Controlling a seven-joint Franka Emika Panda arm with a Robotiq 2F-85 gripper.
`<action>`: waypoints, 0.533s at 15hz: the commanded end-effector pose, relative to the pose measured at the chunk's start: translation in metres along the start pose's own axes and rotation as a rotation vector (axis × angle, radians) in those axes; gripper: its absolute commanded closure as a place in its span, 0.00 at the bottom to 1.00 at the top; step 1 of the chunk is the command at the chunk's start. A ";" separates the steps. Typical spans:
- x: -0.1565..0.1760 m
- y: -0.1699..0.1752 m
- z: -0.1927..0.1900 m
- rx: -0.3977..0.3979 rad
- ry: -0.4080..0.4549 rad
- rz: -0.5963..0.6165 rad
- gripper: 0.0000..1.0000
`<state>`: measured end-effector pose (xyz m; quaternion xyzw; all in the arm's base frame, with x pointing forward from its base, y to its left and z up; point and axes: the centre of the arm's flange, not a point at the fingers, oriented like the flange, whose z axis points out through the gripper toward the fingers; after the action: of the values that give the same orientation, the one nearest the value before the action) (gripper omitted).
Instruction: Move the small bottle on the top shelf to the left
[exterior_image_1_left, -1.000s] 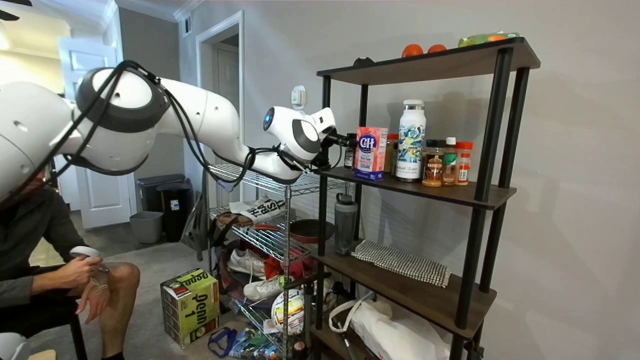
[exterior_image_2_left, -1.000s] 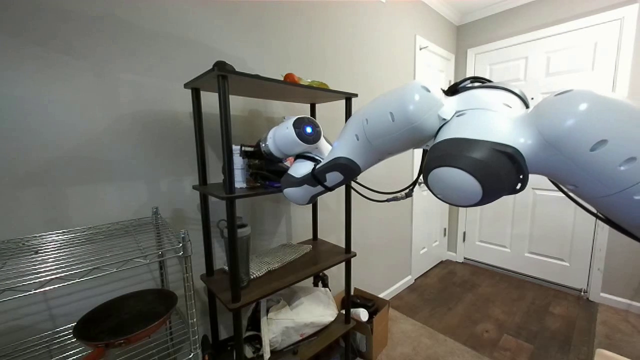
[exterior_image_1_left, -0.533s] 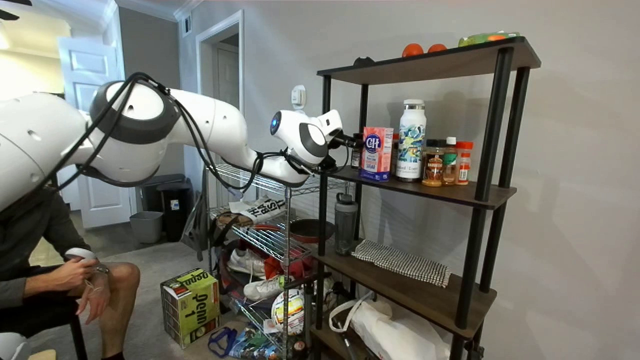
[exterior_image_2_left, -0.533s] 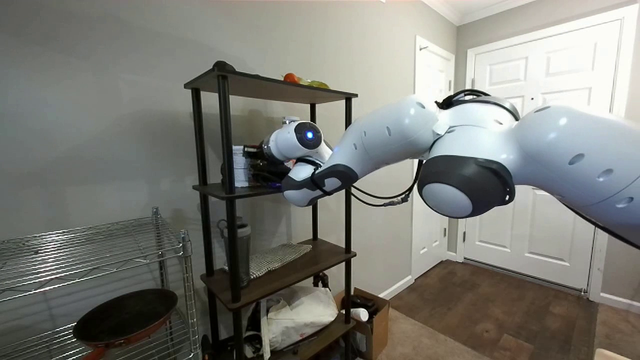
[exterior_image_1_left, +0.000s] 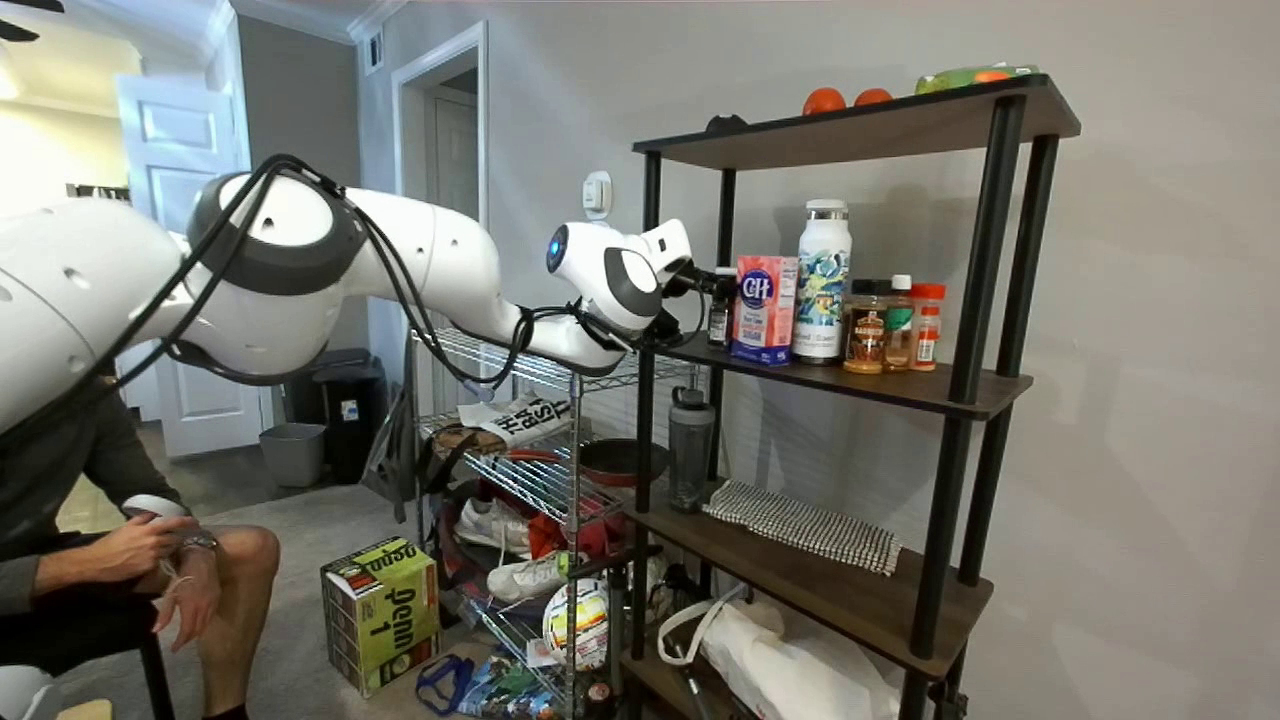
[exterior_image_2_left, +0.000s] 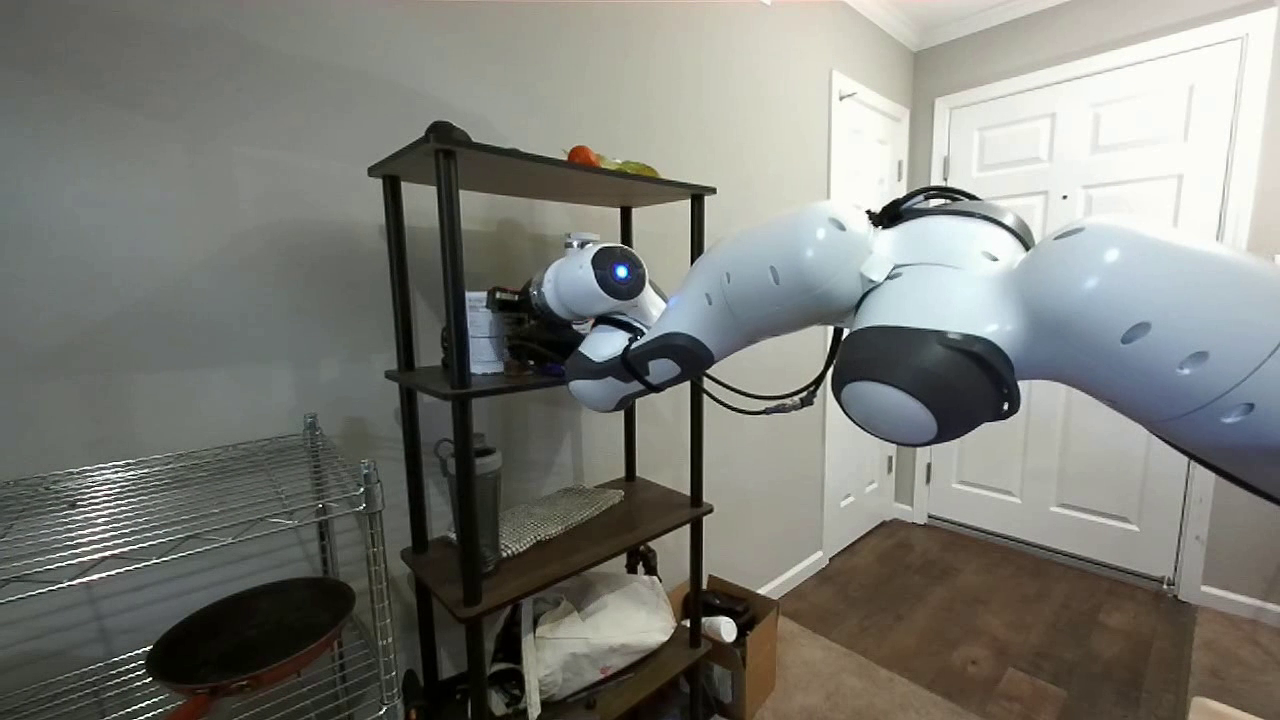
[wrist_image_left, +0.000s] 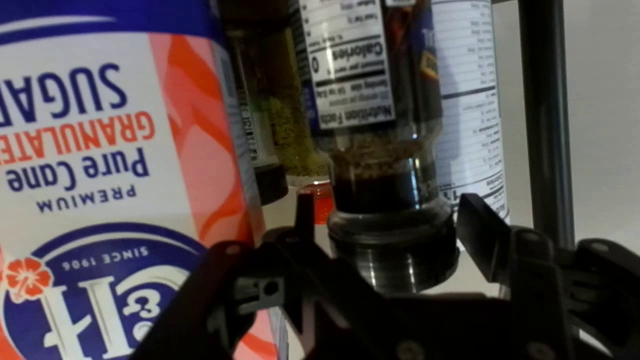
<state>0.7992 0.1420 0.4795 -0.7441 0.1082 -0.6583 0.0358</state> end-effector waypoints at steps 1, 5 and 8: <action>0.009 0.004 0.006 -0.025 0.028 0.019 0.01; 0.015 0.011 0.004 -0.036 0.045 0.026 0.00; 0.018 0.022 -0.005 -0.040 0.040 0.037 0.00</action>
<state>0.8003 0.1278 0.4916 -0.7322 0.1203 -0.6697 0.0298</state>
